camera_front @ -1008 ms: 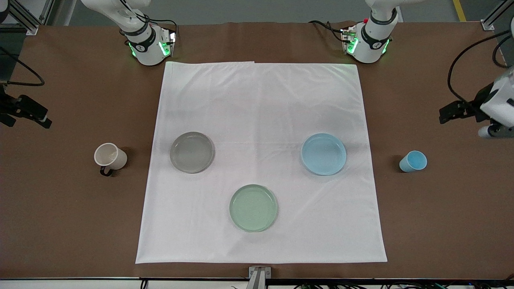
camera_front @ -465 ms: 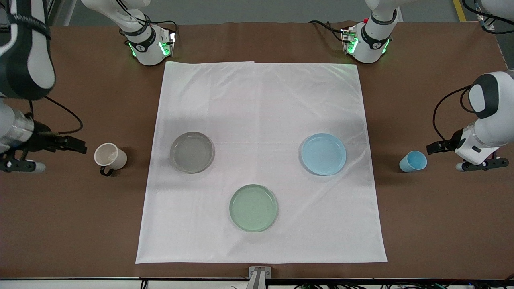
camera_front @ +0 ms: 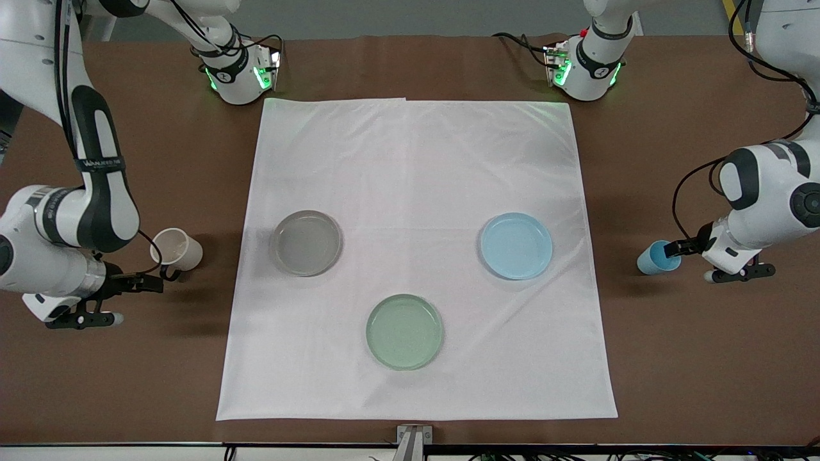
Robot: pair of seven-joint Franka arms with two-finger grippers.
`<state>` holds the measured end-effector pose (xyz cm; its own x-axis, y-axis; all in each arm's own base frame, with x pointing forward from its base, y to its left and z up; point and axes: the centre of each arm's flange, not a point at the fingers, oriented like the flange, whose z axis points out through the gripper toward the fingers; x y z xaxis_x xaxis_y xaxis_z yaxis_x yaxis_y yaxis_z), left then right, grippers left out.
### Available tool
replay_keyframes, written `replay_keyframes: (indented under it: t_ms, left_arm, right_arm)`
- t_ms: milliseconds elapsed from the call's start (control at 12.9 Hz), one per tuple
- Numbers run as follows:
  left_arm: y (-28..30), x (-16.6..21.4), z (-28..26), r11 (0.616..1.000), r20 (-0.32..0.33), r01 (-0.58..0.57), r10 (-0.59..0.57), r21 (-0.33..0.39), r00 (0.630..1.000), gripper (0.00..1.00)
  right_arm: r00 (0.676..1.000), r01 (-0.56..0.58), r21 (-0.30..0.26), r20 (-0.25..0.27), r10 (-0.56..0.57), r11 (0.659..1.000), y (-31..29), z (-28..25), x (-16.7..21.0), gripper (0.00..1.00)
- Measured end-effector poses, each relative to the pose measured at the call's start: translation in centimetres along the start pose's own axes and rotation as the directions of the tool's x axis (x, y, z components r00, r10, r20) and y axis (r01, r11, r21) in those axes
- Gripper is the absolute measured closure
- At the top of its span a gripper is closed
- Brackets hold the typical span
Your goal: Place blue cup in blue plate and white mug in gray plate
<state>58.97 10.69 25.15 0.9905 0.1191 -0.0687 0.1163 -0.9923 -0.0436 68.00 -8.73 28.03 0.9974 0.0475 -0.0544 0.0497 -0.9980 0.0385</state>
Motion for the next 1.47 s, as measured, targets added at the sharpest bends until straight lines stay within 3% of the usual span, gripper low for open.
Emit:
replay_keyframes:
  t_ms: [233,543,620,853,1240,1318,1473]
  left_arm:
    - [0.1,-0.1,1.2,1.0,0.018,0.002,-0.002,-0.004,1.0,0.53]
    - [1.6,0.2,0.7,1.0,0.008,-0.022,0.022,-0.012,1.0,0.96]
    - [2.8,0.3,0.2,0.999,0.001,-0.033,0.033,-0.017,0.999,0.97]
    - [7.7,-0.2,-2.8,0.999,0.007,-0.026,0.027,-0.03,1.0,0.97]
    - [20.7,-3.6,-7.1,0.994,0.033,0.095,-0.094,-0.049,0.995,0.97]
    - [22.6,-4.4,-7.1,0.991,0.04,0.12,-0.118,-0.053,0.992,0.97]
    - [25.5,-5.5,-6.6,0.985,0.057,0.167,-0.164,-0.054,0.985,0.97]
  right_arm:
    - [1.0,0.0,-0.005,-0.011,0.0,1.0,-0.2,4.9,-1.6,0.0]
    - [0.999,-0.032,0.029,0.025,0.031,0.999,-0.4,7.8,-3.6,0.04]
    - [0.999,-0.036,0.033,0.032,0.035,0.999,-0.4,8.1,-3.9,0.04]
    - [0.998,-0.041,0.037,0.039,0.039,0.998,-0.4,8.2,-4.3,0.35]
    - [0.998,-0.066,0.042,0.025,0.065,0.997,0.8,7.3,-4.4,0.47]
    - [0.997,-0.069,0.043,0.024,0.068,0.997,0.9,7.3,-4.4,0.56]
    - [0.997,-0.076,0.046,0.024,0.075,0.996,1.1,7.3,-4.5,0.62]
